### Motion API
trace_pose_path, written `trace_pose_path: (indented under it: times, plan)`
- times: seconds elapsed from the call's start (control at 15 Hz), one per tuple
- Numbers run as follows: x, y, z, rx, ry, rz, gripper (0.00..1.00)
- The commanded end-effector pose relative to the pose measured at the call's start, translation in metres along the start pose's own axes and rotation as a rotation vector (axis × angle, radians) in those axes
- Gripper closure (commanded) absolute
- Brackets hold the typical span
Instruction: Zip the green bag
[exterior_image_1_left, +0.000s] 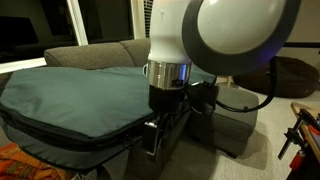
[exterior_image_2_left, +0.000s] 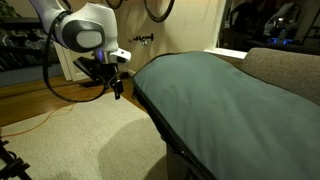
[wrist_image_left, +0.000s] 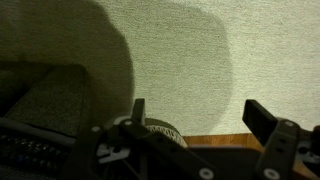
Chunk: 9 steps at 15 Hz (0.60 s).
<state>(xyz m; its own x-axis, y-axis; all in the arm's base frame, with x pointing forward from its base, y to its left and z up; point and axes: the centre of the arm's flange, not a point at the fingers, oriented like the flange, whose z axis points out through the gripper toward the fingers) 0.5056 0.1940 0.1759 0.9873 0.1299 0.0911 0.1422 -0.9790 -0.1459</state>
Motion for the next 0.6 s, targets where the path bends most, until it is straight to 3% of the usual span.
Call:
trace_pose_path:
  times: [0.0,0.53]
  plan:
    - [-0.002,0.002,0.007,-0.005,0.051,0.007,0.00]
    - [0.015,0.002,0.043,0.006,0.037,0.024,0.00]
